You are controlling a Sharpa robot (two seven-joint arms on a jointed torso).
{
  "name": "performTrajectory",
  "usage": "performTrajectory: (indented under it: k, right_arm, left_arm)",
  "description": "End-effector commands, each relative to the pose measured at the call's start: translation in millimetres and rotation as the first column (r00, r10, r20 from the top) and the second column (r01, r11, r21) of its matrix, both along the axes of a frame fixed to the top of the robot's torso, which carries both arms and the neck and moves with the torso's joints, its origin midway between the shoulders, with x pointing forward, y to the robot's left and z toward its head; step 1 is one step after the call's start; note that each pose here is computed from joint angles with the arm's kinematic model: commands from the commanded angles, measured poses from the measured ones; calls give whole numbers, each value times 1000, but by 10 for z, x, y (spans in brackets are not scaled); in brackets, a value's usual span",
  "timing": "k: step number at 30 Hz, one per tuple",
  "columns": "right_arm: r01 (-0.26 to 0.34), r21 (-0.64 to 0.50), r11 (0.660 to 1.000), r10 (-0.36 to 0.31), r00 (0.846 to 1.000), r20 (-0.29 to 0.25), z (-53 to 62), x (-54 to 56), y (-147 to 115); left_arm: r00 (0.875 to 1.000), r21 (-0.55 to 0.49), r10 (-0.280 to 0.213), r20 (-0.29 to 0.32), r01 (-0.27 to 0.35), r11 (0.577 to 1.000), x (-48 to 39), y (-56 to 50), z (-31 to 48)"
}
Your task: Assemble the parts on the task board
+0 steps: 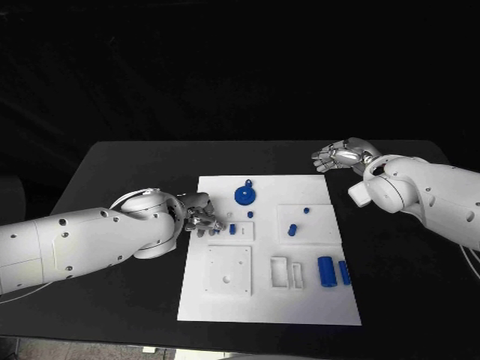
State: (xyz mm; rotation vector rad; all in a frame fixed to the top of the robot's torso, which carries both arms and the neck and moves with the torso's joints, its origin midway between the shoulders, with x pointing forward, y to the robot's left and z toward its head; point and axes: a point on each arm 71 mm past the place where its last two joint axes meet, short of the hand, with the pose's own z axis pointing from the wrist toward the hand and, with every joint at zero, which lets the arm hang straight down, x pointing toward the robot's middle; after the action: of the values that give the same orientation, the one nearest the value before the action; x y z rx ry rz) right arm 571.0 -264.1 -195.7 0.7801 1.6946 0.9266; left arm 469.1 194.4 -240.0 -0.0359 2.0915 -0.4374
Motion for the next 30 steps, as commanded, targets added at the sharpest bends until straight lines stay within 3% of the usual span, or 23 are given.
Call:
performTrajectory:
  k: [1, 30]
  right_arm:
    - [-15, 5, 1000, 15, 1000, 0, 0, -2, 13]
    - [-22, 6, 1000, 22, 1000, -4, -3, -9, 29]
  left_arm:
    - [1000, 11, -24, -11, 24, 1000, -22, -24, -21]
    - [1000, 27, -18, -6, 18, 999, -38, -20, -34]
